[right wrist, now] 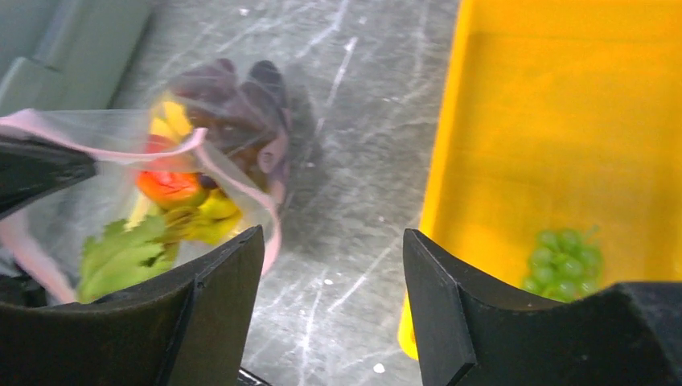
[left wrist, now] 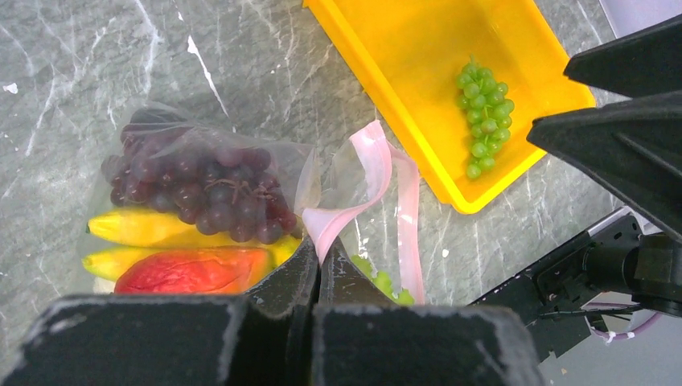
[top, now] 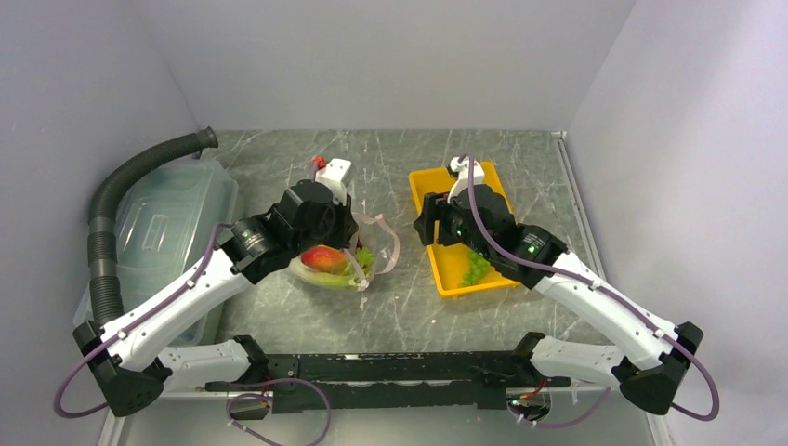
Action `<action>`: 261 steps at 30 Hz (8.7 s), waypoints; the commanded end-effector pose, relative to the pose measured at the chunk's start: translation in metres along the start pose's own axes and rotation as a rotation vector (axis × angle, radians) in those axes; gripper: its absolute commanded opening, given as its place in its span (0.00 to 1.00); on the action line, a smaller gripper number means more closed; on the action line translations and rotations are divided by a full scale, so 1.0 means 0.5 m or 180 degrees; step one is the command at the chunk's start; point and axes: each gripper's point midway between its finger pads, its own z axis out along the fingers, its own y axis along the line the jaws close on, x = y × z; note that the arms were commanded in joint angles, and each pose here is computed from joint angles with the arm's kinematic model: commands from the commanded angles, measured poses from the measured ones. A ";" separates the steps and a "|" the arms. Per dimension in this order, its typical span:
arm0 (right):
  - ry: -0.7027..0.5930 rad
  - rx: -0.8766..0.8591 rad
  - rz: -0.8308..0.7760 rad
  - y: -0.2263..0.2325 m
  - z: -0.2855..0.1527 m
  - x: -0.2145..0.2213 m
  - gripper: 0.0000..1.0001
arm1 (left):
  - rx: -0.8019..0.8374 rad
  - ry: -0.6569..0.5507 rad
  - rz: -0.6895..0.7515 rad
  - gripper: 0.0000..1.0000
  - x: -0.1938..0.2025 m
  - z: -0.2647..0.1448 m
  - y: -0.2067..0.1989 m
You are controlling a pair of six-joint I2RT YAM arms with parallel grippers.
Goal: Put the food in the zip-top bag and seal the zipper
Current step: Pick up the fake fruit from the zipper food storage bag, then place the fake fruit in the zipper food storage bag, then adjust the zipper food storage bag at the center of the board.
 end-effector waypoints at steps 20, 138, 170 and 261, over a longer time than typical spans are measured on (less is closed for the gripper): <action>0.0802 0.1541 0.0328 -0.278 0.013 0.187 0.96 | 0.0267 -0.0182 -0.0016 0.00 -0.019 -0.037 -0.020; 0.0606 -0.2809 -0.1162 0.251 -0.141 0.105 0.00 | 0.0637 0.0170 0.0054 0.00 -0.010 -0.085 -0.065; 0.0822 -0.1751 -0.0580 0.276 0.103 0.057 0.00 | 0.1030 0.0220 0.0209 0.00 0.000 -0.114 -0.097; 0.0342 -0.2178 -0.2168 0.377 -0.130 0.127 0.00 | 0.0488 -0.0334 -0.0252 0.00 -0.115 -0.153 -0.060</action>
